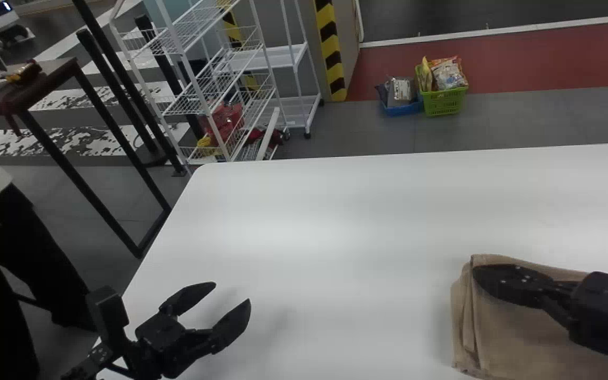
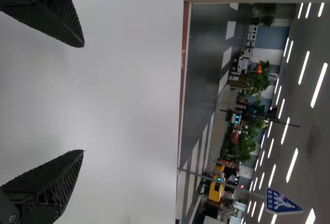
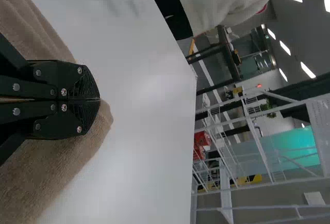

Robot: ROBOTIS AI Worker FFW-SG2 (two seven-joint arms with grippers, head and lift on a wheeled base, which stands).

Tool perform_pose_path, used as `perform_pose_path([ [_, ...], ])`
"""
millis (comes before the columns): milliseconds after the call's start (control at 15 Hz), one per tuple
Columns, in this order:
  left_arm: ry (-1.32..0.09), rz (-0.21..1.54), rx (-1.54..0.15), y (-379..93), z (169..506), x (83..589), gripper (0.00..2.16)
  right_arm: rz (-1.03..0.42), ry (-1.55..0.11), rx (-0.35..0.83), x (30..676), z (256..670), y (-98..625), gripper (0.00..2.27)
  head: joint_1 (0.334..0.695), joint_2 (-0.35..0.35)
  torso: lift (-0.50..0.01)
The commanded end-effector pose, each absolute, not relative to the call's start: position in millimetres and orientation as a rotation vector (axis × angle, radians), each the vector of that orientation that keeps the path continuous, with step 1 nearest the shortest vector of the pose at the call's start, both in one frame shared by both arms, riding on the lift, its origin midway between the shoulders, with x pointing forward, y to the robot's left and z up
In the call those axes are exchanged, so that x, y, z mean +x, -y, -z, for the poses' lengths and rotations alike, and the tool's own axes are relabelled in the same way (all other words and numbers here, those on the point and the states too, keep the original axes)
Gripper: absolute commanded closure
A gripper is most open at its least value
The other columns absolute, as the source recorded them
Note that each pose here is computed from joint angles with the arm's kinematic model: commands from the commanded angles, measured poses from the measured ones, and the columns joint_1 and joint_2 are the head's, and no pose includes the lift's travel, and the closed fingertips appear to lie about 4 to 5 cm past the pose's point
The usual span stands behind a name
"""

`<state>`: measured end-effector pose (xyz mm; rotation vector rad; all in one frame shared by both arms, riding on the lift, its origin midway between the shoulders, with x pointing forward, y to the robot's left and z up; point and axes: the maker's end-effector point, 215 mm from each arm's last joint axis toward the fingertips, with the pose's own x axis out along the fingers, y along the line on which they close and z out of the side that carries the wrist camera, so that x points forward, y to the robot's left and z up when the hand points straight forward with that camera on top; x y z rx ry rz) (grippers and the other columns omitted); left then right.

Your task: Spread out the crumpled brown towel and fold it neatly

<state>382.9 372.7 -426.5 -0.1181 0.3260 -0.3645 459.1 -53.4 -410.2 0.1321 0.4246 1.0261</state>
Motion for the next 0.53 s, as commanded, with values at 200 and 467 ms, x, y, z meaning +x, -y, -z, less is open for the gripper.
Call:
perform_pose_path([
  [200, -0.322, 0.365, -0.124, -374.2, 425.5, 381.3, 0.08, -1.011, -0.527, 0.043, 459.5, 444.4, 27.6, 1.4, 0.695, 0.35, -0.128],
  [467, -0.321, 0.365, -0.125, -374.6, 425.1, 381.0, 0.08, -1.01, -0.564, 0.043, 463.0, 464.7, 25.9, 1.4, 0.695, 0.35, -0.128],
])
